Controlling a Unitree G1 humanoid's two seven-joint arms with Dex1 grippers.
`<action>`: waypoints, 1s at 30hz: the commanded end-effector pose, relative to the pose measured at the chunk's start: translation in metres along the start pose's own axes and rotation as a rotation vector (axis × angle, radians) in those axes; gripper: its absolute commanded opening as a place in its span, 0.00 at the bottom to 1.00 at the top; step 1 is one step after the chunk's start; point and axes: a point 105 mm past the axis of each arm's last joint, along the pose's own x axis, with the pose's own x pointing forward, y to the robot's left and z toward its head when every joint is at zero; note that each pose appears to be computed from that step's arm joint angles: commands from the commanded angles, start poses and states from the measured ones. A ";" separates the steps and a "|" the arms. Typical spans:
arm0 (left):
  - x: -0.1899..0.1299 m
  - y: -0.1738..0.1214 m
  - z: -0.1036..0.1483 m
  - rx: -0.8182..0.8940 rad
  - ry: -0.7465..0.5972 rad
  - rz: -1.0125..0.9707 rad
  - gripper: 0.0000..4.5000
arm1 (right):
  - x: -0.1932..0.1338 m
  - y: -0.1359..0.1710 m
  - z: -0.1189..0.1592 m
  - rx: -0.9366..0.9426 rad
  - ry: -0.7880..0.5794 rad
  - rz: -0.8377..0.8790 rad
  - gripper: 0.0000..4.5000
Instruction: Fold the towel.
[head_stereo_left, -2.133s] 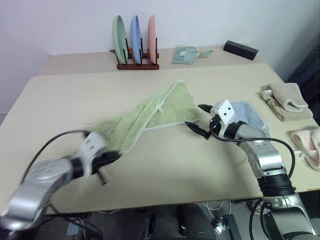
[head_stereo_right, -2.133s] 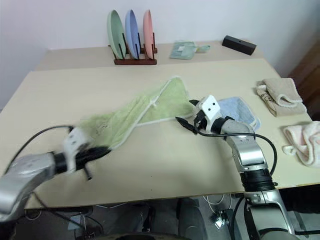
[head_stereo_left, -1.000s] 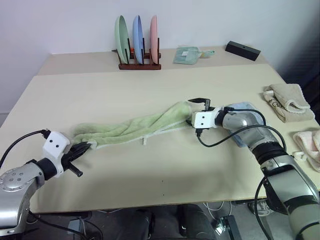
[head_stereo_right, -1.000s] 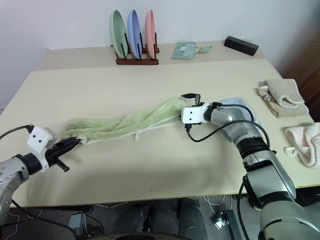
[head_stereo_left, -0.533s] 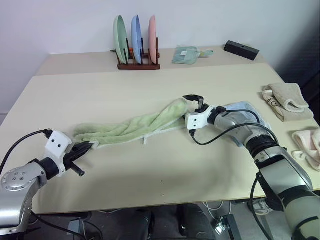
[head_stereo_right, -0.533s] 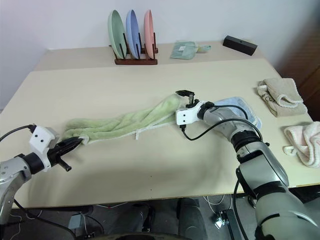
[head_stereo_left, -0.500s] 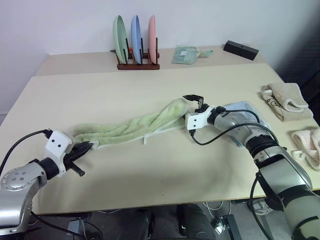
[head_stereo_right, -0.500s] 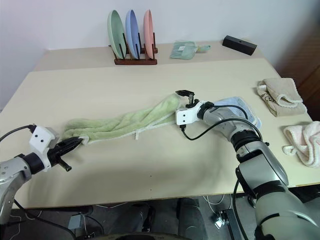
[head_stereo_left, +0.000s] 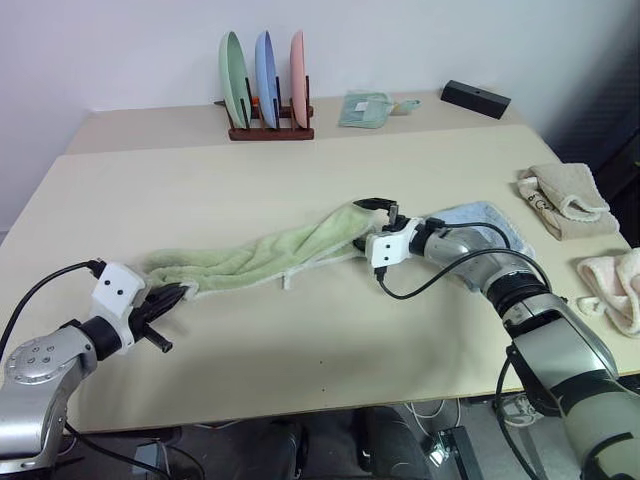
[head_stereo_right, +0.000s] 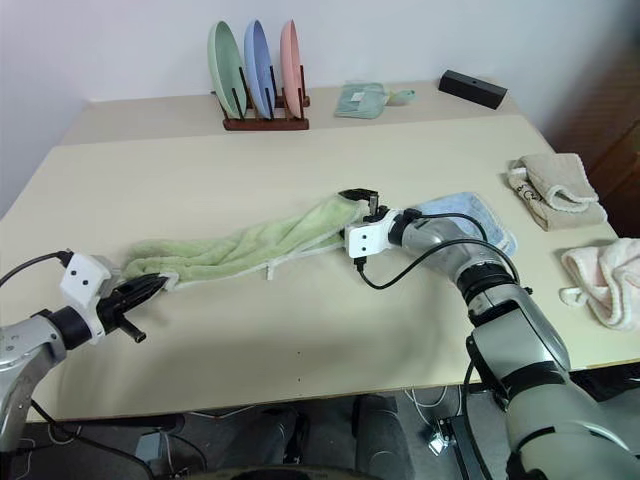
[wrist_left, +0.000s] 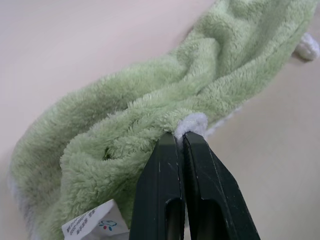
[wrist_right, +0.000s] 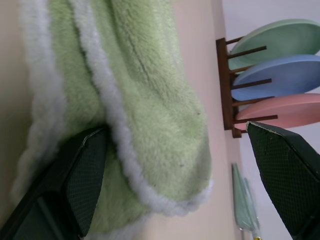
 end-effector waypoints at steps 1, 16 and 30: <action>0.002 -0.003 0.011 0.023 -0.033 -0.011 0.01 | 0.008 -0.023 -0.004 -0.048 0.050 -0.081 1.00; -0.003 -0.003 0.010 0.024 -0.030 0.004 0.00 | 0.001 -0.025 -0.007 -0.078 0.038 -0.110 0.02; 0.007 0.064 0.069 0.160 -0.205 0.286 0.00 | -0.060 -0.100 -0.041 -0.095 0.169 -0.261 0.02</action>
